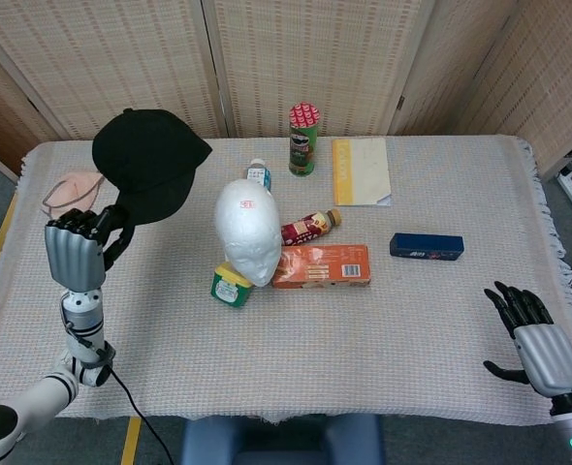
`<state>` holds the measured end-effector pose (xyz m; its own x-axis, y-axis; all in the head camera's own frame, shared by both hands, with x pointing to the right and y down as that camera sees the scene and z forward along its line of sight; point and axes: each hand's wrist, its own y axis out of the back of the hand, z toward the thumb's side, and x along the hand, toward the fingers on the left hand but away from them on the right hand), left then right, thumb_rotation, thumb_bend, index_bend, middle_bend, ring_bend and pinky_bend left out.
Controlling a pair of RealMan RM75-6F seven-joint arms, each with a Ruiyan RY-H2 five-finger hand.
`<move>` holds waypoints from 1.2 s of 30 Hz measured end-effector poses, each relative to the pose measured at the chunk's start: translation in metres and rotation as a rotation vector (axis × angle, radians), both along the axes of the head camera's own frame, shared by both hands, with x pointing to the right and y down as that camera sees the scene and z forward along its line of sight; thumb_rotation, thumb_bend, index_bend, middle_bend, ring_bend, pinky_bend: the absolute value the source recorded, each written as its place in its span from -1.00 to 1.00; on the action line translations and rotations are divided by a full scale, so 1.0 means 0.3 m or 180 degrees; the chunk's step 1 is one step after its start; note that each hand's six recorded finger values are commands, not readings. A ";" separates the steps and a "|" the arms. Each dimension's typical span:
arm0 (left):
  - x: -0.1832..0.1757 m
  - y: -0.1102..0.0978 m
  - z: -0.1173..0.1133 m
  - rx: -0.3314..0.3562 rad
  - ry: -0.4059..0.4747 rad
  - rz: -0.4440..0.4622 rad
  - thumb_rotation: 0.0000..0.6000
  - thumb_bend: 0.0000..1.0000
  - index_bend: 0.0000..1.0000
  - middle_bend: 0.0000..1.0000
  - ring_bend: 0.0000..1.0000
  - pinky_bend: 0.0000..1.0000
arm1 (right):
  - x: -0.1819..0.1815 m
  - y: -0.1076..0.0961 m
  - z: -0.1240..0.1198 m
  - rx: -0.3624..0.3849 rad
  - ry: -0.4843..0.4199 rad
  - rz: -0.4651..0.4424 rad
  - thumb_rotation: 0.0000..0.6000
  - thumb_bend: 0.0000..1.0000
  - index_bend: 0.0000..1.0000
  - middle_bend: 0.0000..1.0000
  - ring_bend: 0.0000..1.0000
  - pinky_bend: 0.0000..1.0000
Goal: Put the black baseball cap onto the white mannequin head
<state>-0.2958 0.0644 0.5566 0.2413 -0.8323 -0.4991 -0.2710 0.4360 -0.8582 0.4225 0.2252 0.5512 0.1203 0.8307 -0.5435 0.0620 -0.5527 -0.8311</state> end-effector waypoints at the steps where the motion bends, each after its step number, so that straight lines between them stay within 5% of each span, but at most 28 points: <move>1: 0.027 0.001 -0.008 0.0006 0.0002 0.0033 1.00 0.01 0.29 1.00 1.00 1.00 | 0.001 -0.001 -0.002 0.0001 -0.0008 0.0006 1.00 -0.89 -1.00 -1.00 -1.00 -1.00; 12: 0.361 0.112 0.005 -0.0085 -0.0164 0.0650 1.00 0.03 0.29 1.00 1.00 1.00 | 0.023 -0.018 -0.031 0.0030 -0.0095 0.0082 1.00 -0.90 -1.00 -1.00 -1.00 -1.00; 28: 0.406 0.285 0.181 -0.0512 -0.0359 0.0962 1.00 0.00 0.23 1.00 1.00 1.00 | 0.029 -0.023 -0.057 0.0084 -0.0148 0.0073 1.00 -0.89 -1.00 -1.00 -1.00 -1.00; 30: 0.392 0.291 0.191 -0.0542 -0.0371 0.0947 1.00 -0.12 0.07 1.00 1.00 1.00 | 0.027 -0.021 -0.055 0.0078 -0.0139 0.0065 1.00 -0.89 -1.00 -1.00 -1.00 -1.00; 33: 0.371 0.299 0.202 -0.0583 -0.0427 0.0899 1.00 -0.43 -0.49 0.92 0.96 1.00 | 0.024 -0.018 -0.052 0.0069 -0.0124 0.0051 1.00 -0.89 -1.00 -1.00 -1.00 -1.00; 36: 0.354 0.309 0.208 -0.0627 -0.0492 0.0862 1.00 -0.71 -0.94 0.19 0.48 0.86 | 0.023 -0.017 -0.050 0.0070 -0.0117 0.0051 1.00 -0.89 -1.00 -1.00 -1.00 -1.00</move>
<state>-0.1897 0.1570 0.6189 0.5260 -0.8044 -0.2761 -0.2144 0.1887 -0.9583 0.4295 0.2200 0.5360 0.1264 0.8445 -0.5205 0.1014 -0.5329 -0.8401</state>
